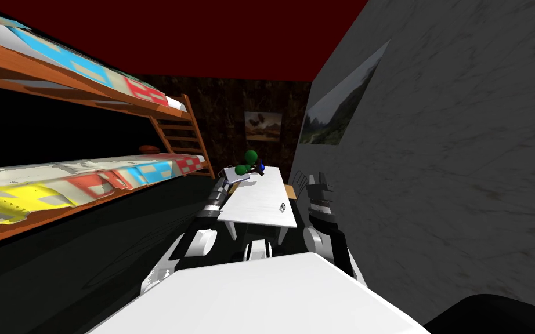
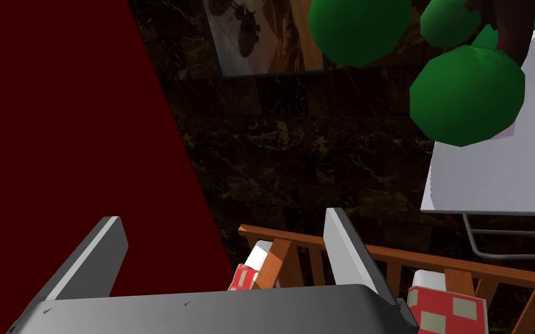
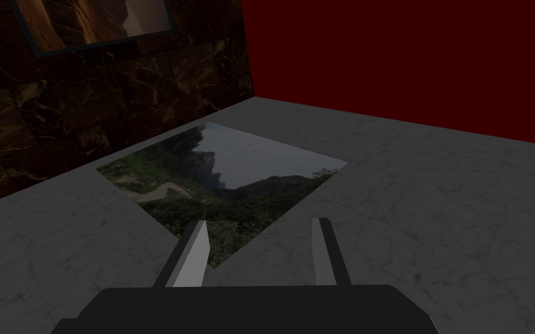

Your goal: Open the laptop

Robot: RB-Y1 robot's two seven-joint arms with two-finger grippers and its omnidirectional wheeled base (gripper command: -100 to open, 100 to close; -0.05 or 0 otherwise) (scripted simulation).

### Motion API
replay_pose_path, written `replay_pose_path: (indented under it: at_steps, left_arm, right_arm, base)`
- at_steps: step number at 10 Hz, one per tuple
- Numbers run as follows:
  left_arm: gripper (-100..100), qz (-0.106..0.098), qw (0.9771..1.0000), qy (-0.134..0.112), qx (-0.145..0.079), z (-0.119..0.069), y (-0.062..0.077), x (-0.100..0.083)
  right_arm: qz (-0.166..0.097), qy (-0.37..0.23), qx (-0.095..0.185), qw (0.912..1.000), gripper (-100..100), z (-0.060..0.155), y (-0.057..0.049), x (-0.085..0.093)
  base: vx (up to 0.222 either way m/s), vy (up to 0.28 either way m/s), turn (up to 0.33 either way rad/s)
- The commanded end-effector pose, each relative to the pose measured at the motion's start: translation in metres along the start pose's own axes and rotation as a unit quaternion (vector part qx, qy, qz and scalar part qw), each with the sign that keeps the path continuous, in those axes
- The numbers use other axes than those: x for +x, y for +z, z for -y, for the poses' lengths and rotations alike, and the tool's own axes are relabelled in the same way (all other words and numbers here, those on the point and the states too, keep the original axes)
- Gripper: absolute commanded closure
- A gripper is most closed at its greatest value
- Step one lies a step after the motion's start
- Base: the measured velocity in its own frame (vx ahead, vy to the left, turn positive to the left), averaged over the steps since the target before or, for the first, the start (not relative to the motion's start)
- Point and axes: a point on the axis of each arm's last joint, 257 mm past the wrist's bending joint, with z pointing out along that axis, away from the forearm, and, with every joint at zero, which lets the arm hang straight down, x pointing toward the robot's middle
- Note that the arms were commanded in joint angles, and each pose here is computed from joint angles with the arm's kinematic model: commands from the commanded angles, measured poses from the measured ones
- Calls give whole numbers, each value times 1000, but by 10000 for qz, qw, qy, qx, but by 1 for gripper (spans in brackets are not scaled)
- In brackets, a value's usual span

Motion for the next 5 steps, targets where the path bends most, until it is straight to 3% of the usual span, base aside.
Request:
replay_pose_path:
  at_steps: [1, 2, 5]
  left_arm:
    - [-100, -138, 9998, -48, -114, -17, 15, 13]
    - [-100, -140, 9997, -46, -180, -24, 14, 13]
    - [-100, -269, 9990, -95, -337, -45, 28, 26]
  right_arm:
    - [0, 0, 0, 10000, 0, 0, 0, 0]
    - [0, 0, 0, 10000, 0, 0, 0, 0]
    - [0, 0, 0, 10000, 0, 0, 0, 0]
  base:
    - [10, 95, -87]
    - [9, 77, -31]
    - [10, 67, -32]
